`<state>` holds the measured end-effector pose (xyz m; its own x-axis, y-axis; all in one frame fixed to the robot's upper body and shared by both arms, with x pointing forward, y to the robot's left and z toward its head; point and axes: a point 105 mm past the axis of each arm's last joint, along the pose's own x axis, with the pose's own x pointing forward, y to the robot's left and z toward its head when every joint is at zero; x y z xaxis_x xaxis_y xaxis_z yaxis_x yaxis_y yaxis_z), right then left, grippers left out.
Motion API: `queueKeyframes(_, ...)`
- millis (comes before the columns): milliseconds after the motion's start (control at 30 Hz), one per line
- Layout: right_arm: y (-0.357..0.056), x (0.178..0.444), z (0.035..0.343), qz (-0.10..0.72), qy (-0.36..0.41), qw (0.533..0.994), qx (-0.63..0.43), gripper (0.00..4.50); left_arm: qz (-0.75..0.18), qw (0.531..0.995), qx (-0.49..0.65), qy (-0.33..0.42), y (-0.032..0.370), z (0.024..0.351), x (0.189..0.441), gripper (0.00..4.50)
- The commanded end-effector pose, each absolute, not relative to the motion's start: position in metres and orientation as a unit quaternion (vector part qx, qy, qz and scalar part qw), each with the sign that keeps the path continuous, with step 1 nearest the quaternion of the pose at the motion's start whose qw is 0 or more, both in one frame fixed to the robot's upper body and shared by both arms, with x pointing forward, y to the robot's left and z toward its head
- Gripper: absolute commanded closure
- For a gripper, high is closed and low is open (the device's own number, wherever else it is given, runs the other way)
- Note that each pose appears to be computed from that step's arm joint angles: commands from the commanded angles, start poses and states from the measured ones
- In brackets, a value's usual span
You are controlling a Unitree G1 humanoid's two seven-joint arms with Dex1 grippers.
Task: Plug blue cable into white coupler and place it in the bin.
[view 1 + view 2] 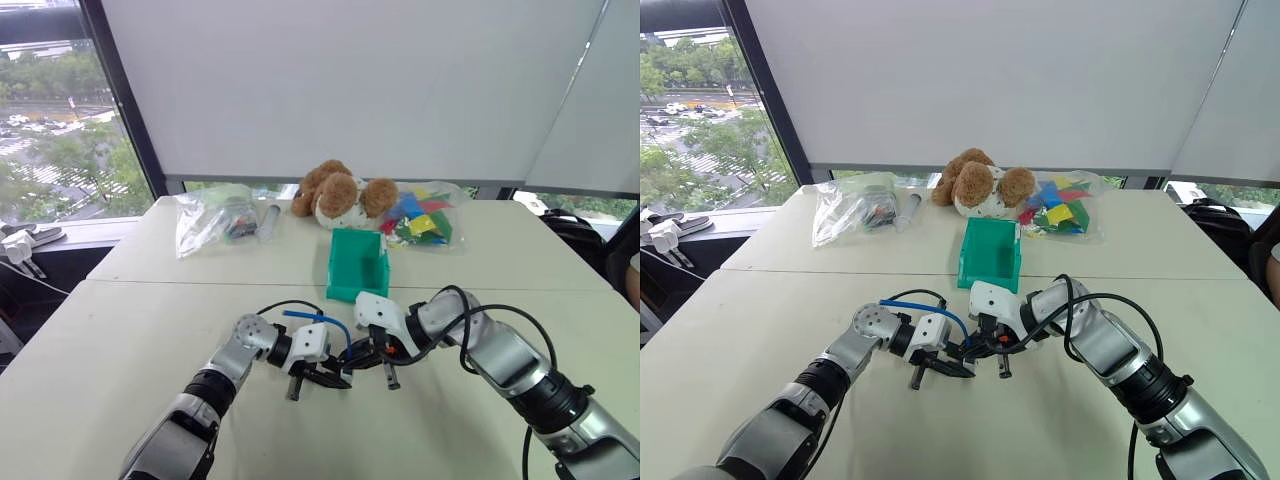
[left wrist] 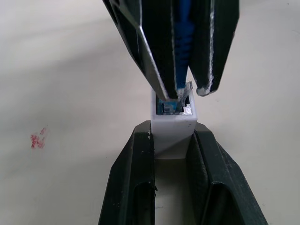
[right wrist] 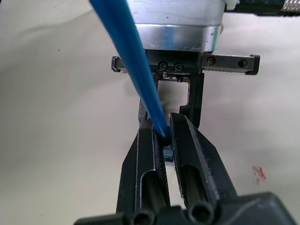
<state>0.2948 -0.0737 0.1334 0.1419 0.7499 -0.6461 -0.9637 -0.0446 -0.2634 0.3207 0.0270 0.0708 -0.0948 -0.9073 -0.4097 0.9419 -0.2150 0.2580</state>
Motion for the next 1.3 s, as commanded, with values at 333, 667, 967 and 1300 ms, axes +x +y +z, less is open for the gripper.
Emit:
queueKeyframes(333,-0.08,0.285,0.087,0.639,0.222,0.661,-0.323,4.5,-0.726,0.635,0.26,0.051,0.031,0.063,0.322,4.17)
queueKeyframes(667,-0.079,0.289,0.117,0.628,0.184,0.686,-0.317,4.5,-0.724,0.639,0.253,0.058,0.045,0.069,0.322,1.78)
queueKeyframes(967,-0.091,0.316,0.2,0.578,0.086,0.758,-0.291,4.5,-0.629,0.755,0.186,0.011,0.102,0.132,0.343,0.05)
queueKeyframes(1300,-0.114,0.426,0.26,0.394,0.016,0.881,-0.262,4.5,-0.534,0.834,0.138,0.019,0.138,0.144,0.345,0.05)
